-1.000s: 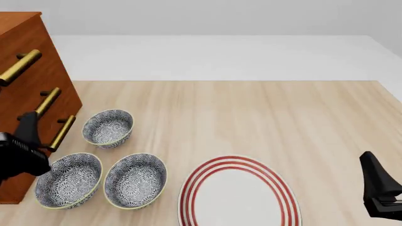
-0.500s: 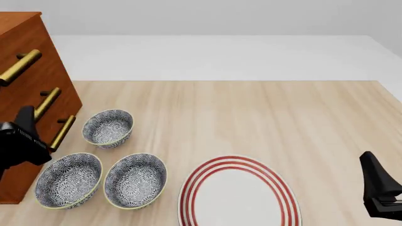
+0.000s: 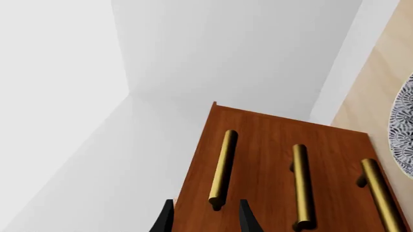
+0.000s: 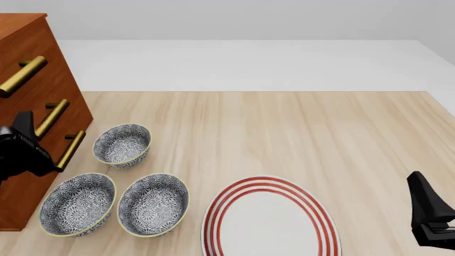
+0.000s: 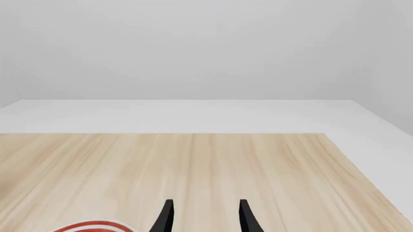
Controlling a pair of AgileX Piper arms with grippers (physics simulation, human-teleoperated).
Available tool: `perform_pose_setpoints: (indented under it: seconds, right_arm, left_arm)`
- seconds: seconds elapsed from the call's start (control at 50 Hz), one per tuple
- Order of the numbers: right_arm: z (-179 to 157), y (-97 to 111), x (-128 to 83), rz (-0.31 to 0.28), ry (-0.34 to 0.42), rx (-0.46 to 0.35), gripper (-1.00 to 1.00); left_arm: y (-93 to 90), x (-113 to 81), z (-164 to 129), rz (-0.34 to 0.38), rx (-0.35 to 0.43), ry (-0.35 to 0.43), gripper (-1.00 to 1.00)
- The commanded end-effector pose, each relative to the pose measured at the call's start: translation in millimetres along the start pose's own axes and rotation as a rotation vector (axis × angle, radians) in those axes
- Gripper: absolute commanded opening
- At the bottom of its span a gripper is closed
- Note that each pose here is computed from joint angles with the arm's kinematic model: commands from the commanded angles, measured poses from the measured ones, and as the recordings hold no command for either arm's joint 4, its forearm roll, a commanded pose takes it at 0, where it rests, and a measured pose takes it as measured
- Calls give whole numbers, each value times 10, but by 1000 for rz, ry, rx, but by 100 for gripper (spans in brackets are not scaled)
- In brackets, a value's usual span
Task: Open the top drawer of the cabinet.
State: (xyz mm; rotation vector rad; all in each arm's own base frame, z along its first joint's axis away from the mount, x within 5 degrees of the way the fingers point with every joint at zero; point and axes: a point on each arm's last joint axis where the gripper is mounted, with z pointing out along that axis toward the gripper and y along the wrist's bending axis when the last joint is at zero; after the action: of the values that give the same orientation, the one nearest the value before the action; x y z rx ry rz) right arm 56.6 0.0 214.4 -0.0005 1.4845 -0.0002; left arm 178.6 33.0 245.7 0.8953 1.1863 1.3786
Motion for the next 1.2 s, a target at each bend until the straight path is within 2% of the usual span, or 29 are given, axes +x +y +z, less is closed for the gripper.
perform_pose_setpoints:
  seconds: [0.02, 0.4, 0.68, 1.2]
  right_arm:
    - [0, 0, 0, 0, 0, 0, 100]
    - [0, 0, 0, 0, 0, 0, 100]
    - [0, 0, 0, 0, 0, 0, 100]
    - [0, 0, 0, 0, 0, 0, 100]
  left_arm:
    - [18, 2, 48, 7, 2, 2, 100]
    - [48, -7, 167, 21, 9, -1, 100]
    - [87, -6, 215, -1, 15, 3, 100]
    - [-4, 63, 328, -5, 58, 35, 100]
